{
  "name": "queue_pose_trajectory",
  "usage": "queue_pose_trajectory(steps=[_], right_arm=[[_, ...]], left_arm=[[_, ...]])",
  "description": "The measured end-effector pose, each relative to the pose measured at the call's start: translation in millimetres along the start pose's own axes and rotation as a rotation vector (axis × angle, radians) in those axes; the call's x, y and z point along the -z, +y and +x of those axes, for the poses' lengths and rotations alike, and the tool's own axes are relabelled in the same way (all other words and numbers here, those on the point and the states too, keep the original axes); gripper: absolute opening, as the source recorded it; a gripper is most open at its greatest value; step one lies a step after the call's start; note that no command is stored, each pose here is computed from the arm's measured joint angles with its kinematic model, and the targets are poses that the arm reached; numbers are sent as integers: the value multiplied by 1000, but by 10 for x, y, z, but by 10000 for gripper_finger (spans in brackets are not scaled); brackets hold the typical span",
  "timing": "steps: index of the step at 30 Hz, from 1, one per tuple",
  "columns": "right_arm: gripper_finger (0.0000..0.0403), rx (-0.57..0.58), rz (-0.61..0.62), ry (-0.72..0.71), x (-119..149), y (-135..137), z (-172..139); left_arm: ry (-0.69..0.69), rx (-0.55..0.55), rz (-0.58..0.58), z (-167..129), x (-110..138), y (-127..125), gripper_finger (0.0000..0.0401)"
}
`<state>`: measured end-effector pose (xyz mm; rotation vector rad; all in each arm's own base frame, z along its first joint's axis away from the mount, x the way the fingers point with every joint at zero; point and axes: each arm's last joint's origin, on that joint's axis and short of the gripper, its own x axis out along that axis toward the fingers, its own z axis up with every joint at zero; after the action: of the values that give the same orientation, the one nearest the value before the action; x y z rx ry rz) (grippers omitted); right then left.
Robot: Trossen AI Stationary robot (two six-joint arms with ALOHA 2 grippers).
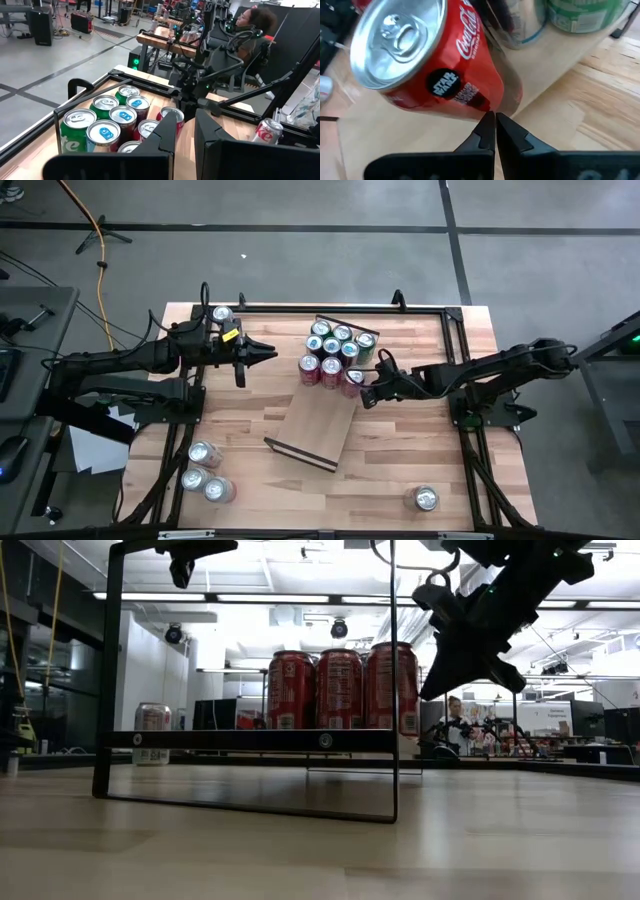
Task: Place canned beverage on shelf
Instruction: Put the red soda can on the shelf aligned with the other red soda can, then adjust the blue soda cans on the shelf
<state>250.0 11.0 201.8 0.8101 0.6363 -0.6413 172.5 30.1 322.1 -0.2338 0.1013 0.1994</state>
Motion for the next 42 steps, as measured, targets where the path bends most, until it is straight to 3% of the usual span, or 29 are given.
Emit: queue_pose_trajectory(steps=[15,22,33,42], right_arm=[[0,-102,11,8,21,105,-22],[0,-169,-23,59,137,193,-74],[0,-189,-16,-20,61,221,-68],[0,-219,-58,-40,38,247,-79]], left_arm=[[42,-9,37,-1,40,9,0],[145,-74,50,-15,143,46,0],[258,-136,77,85,273,86,0],[351,-365,107,413,462,265,0]])
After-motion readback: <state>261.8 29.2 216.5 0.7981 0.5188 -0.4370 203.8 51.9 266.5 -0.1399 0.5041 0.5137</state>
